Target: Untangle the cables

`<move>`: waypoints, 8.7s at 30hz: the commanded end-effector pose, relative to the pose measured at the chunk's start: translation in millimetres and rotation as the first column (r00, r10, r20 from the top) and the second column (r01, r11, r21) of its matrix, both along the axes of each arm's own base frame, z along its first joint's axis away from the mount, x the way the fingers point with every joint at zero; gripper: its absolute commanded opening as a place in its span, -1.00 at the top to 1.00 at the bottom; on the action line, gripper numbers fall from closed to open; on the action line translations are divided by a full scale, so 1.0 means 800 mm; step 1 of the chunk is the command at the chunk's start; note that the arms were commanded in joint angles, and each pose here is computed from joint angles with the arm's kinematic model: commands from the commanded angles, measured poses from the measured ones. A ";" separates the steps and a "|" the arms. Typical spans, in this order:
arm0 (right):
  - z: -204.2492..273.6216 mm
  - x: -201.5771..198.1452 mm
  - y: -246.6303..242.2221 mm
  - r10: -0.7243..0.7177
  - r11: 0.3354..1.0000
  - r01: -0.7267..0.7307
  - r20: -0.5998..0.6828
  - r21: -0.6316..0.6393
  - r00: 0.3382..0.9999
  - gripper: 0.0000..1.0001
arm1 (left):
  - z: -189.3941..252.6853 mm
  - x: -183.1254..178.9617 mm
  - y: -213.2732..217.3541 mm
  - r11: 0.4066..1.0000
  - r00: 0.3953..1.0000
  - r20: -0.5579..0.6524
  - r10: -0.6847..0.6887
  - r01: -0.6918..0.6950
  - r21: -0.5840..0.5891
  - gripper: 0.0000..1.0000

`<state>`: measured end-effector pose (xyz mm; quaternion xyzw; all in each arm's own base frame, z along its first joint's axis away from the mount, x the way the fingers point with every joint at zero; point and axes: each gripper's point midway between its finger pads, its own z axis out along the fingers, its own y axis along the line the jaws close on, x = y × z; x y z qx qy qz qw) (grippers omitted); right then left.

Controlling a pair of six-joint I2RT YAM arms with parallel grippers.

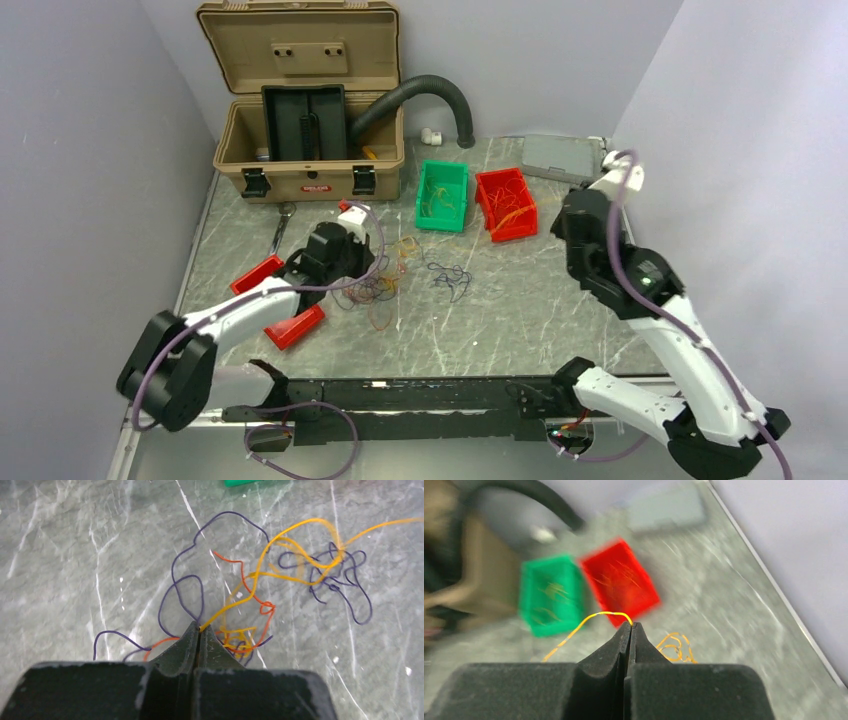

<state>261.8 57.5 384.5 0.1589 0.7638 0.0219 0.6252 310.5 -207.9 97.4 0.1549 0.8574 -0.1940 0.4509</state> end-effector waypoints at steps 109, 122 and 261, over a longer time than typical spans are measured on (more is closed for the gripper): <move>-0.334 0.019 -0.027 -0.089 0.976 0.176 -0.498 0.132 0.863 -1.00 | 0.060 -0.043 0.032 0.987 0.987 0.062 0.152 -0.147 -0.069 1.00; -0.355 -0.007 -0.089 -0.096 0.901 0.312 -0.563 0.301 0.821 -1.00 | 0.060 -0.052 0.012 0.994 0.996 0.067 0.059 -0.052 -0.091 1.00; -0.203 0.303 0.227 0.329 0.942 -0.335 -0.258 0.023 0.908 1.00 | 0.019 -0.036 0.064 0.970 0.960 0.144 0.240 -0.244 0.009 1.00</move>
